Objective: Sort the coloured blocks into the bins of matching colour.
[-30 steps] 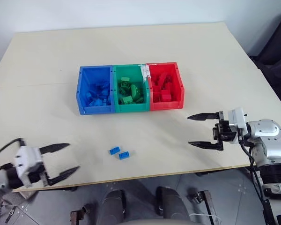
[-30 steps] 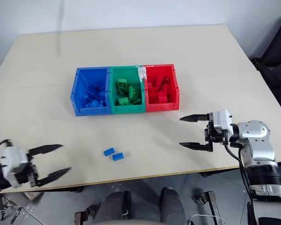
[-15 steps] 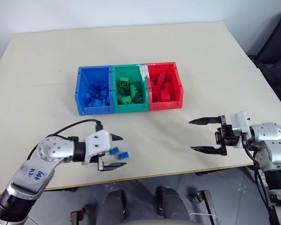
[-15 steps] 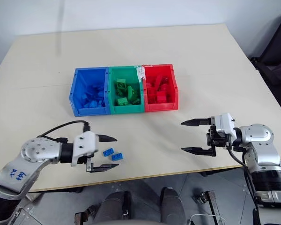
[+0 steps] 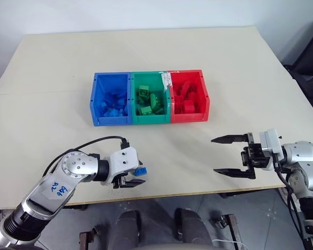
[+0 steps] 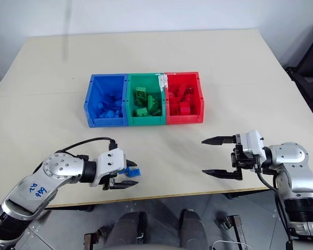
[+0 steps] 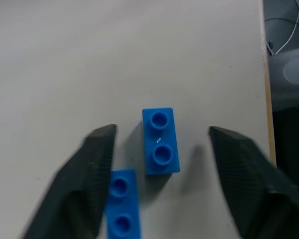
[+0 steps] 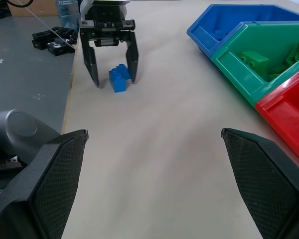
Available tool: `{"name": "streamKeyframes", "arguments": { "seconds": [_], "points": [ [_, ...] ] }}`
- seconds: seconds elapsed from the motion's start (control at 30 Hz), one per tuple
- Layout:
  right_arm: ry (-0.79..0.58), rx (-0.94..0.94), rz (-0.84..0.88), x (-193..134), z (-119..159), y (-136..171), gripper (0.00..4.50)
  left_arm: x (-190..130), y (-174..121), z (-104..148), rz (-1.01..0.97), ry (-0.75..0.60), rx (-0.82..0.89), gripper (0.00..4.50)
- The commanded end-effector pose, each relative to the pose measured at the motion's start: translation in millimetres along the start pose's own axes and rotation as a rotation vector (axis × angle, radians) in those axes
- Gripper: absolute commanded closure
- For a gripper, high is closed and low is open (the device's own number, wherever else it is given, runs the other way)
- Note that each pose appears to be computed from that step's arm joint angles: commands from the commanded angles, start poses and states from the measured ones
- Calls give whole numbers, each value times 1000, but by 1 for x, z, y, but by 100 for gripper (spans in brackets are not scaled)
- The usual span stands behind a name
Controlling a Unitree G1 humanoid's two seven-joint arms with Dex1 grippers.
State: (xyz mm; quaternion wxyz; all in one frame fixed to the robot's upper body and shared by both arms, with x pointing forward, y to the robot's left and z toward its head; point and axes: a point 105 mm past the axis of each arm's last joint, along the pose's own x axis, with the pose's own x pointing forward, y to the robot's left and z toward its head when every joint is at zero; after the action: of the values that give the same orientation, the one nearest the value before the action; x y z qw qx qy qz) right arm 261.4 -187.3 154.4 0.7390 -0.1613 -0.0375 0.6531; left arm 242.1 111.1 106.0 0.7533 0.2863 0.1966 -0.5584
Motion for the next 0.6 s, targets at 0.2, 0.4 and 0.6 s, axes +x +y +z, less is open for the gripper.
{"name": "streamKeyframes", "arguments": {
  "seconds": [0.2,0.4,0.6],
  "points": [
    [-18,-59,-25,0,9,-9,0,2,9,21,73,-193,-17,397],
    [-23,-74,-41,2,8,-14,0,-34,32,48,210,-525,-71,397],
    [-48,-90,-68,4,12,-18,0,-87,77,45,459,-632,-81,397]
  ]
}}
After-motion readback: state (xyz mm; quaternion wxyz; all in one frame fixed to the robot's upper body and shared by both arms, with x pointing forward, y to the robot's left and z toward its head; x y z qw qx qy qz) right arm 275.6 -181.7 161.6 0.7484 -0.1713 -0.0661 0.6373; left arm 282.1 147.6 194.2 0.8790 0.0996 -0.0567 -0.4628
